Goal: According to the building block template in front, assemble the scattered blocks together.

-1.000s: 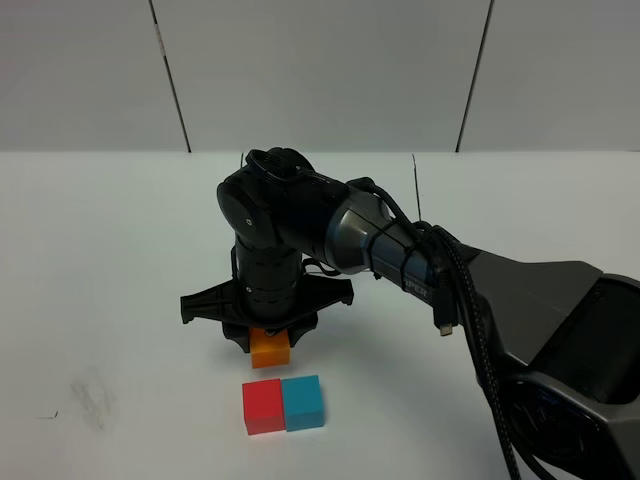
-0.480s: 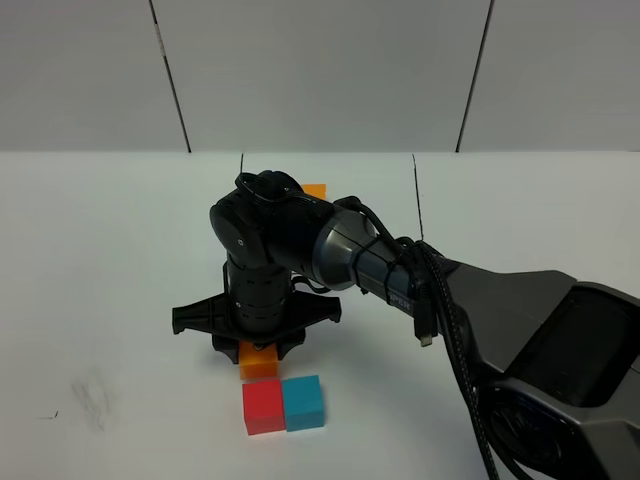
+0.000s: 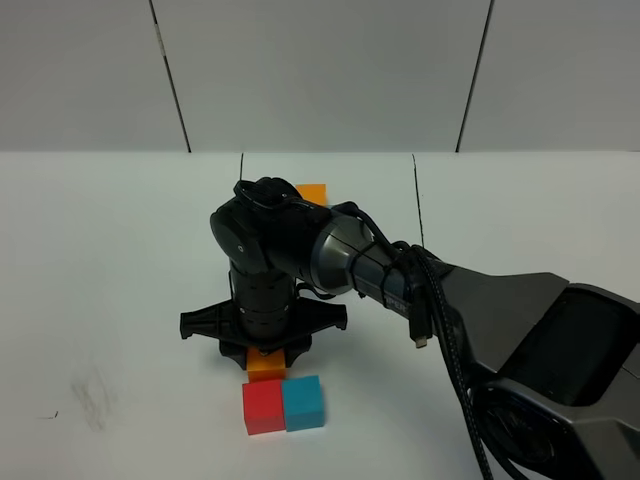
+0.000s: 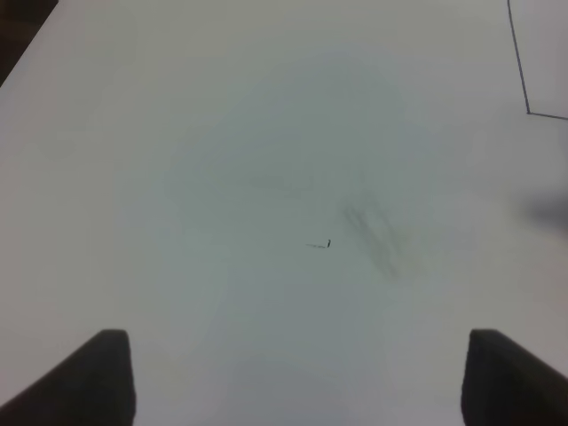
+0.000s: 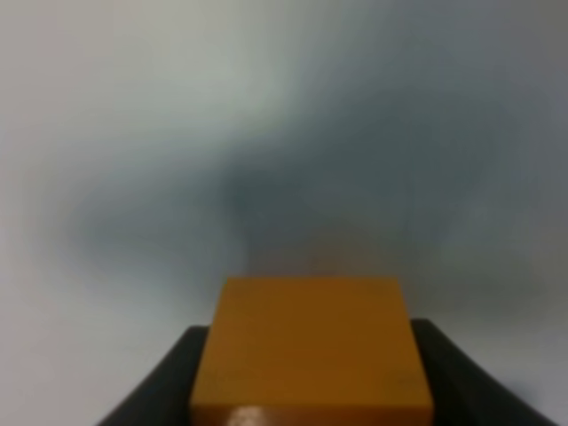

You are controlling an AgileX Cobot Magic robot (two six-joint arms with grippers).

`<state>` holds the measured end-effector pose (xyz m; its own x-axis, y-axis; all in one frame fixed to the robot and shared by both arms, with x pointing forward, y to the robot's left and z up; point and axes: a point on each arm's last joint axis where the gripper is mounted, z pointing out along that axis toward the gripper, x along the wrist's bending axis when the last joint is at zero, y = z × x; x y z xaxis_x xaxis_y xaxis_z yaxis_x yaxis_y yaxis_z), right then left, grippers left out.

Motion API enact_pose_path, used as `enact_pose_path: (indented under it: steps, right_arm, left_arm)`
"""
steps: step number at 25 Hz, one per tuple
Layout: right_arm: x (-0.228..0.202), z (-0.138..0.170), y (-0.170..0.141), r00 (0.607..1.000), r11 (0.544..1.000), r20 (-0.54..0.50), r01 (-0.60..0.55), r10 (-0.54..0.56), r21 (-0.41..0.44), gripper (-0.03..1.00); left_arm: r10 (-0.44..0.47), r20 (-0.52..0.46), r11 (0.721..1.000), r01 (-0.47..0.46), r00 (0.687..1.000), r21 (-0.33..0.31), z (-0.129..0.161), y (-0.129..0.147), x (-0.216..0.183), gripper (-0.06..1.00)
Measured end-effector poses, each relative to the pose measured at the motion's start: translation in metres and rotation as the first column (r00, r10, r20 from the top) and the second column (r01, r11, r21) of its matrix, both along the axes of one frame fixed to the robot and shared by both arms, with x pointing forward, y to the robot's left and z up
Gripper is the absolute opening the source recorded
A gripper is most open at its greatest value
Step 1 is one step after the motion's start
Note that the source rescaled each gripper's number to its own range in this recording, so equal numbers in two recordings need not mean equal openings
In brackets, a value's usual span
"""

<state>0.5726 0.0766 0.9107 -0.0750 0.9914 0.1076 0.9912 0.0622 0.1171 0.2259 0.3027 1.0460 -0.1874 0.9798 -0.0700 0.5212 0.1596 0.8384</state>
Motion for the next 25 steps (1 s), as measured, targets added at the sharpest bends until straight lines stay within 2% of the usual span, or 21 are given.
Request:
enact_pose_path:
  steps: [12,25]
  right_arm:
    - [-0.002,-0.013,-0.001,0.999,0.999,-0.039,0.017,-0.018,-0.033,0.02]
    - [-0.008,-0.012,0.007,0.999,1.000,-0.042,-0.010,0.010,0.006,0.02]
  left_arm:
    - [0.000,0.000,1.000,0.000,1.000,0.000,0.000,0.000,0.000,1.00]
    - [0.013,-0.002,1.000,-0.013,1.000,0.019,0.000,0.002,0.000,1.00]
